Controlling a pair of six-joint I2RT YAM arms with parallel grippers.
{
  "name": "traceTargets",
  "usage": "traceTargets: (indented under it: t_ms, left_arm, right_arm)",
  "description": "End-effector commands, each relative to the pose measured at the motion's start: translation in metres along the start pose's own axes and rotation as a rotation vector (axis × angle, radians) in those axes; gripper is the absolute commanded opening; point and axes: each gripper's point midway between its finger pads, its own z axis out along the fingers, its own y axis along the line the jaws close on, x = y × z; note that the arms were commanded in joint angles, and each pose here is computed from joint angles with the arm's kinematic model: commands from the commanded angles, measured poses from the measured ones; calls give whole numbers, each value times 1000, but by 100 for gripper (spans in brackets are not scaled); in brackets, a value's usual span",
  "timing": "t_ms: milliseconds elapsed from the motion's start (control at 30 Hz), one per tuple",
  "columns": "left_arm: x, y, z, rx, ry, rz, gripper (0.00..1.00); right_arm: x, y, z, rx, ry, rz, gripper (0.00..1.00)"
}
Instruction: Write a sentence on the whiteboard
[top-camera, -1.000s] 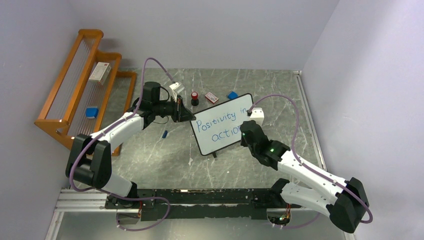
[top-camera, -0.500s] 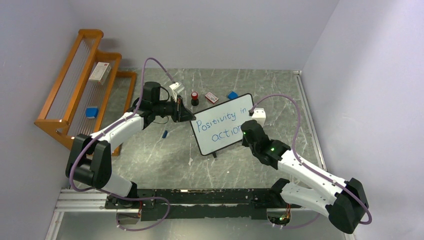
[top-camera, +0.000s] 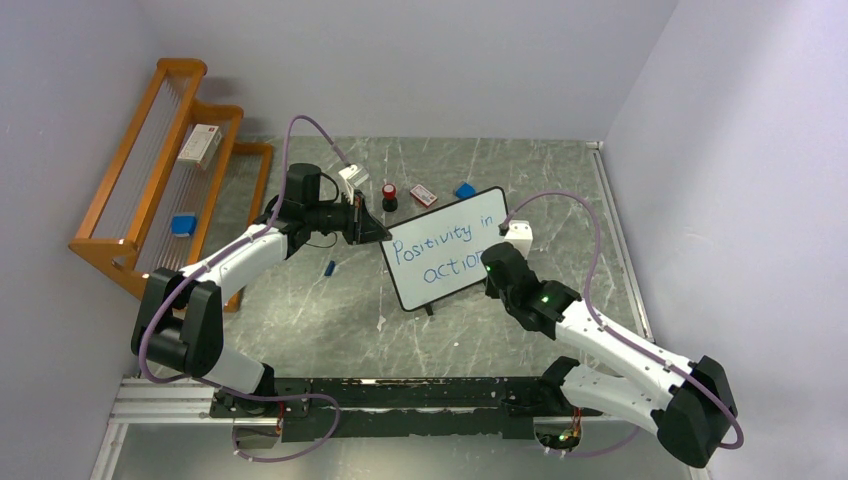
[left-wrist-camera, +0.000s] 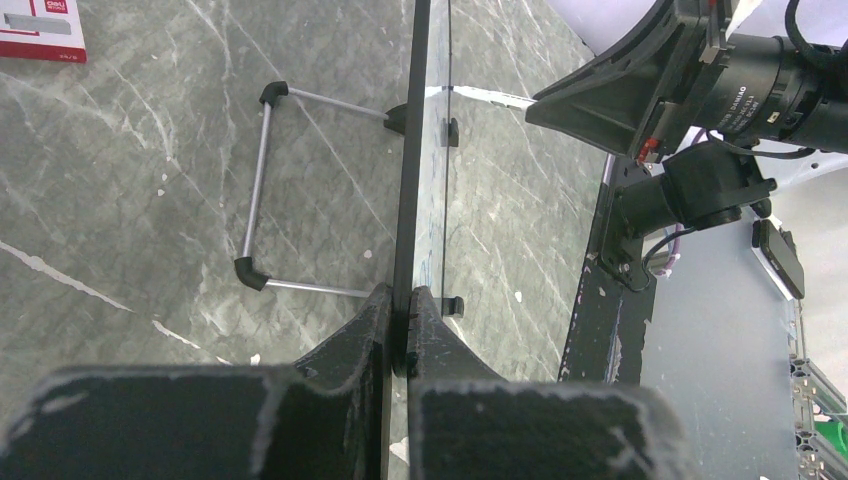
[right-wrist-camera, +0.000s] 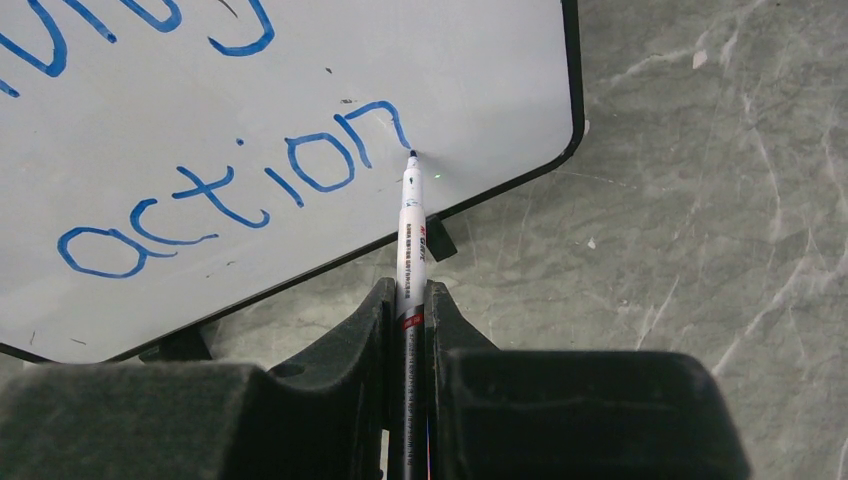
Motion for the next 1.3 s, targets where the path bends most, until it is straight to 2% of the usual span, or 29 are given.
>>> traceTargets:
  t_ms: [0, 133, 867, 1267]
  left_arm:
    - [22, 23, 0, -99, 60, -22, 5]
    - [21, 23, 0, -99, 59, -20, 5]
    - [21, 22, 1, -90, 61, -21, 5]
    - [21, 22, 0, -94, 55, -22, 5]
  right_arm:
    - [-4, -6, -3, 16, -22, 33, 0]
    - [-11, -11, -7, 27, -55, 46, 0]
    - [-11, -10, 11, 32, -60, 50, 0]
    - [-34, -16, -16, 14, -104, 66, 0]
